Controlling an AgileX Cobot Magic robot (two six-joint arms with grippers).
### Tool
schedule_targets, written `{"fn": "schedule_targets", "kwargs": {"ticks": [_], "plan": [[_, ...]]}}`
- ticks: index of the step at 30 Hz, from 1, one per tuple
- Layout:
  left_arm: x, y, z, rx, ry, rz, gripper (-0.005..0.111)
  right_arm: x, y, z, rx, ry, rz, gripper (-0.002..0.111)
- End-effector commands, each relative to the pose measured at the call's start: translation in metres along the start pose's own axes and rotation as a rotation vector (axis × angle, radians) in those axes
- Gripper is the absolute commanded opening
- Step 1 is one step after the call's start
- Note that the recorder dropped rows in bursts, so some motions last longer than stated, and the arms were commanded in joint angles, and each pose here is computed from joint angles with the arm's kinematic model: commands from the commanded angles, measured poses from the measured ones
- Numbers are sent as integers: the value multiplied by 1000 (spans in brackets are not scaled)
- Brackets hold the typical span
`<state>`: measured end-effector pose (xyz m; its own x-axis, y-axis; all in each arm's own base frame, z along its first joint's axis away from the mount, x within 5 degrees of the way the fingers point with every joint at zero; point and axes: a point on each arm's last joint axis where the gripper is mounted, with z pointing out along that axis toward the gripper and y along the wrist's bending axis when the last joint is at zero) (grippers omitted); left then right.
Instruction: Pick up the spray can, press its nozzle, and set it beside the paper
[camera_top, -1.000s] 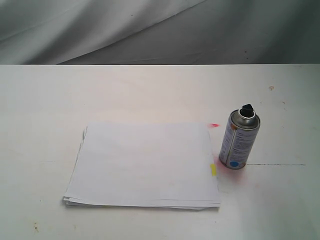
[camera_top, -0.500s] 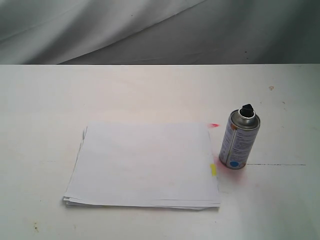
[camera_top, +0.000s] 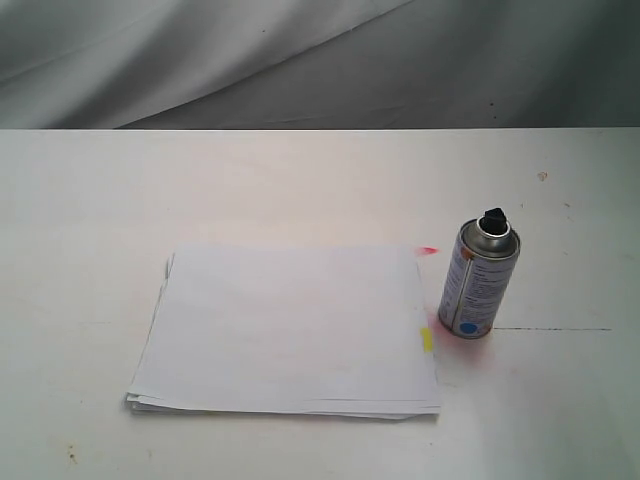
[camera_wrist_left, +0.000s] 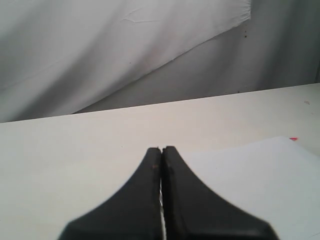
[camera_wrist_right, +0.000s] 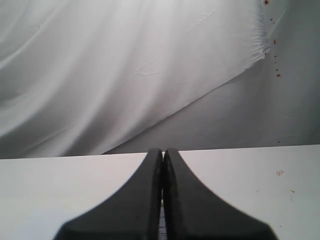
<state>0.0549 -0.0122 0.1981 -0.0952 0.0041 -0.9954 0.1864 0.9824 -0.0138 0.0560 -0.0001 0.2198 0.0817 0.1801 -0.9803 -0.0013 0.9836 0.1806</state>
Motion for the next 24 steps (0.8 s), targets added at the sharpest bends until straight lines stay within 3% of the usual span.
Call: {"fn": "schedule_targets", "kwargs": {"ticks": [1,9,12,24], "plan": [[1,0,0,-3,-4,-7,0,0,-1,-1,8,-6,-5,0],[1,0,0,-3,-4,-5,0,0,-1,-1,8,-6,-5,0],[1,0,0,-3,-4,-5,0,7,-2,0,11,22,-173,0],[1,0,0,-3,-4,-5,0,17,-4,-1,21,119,-237,0]]}}
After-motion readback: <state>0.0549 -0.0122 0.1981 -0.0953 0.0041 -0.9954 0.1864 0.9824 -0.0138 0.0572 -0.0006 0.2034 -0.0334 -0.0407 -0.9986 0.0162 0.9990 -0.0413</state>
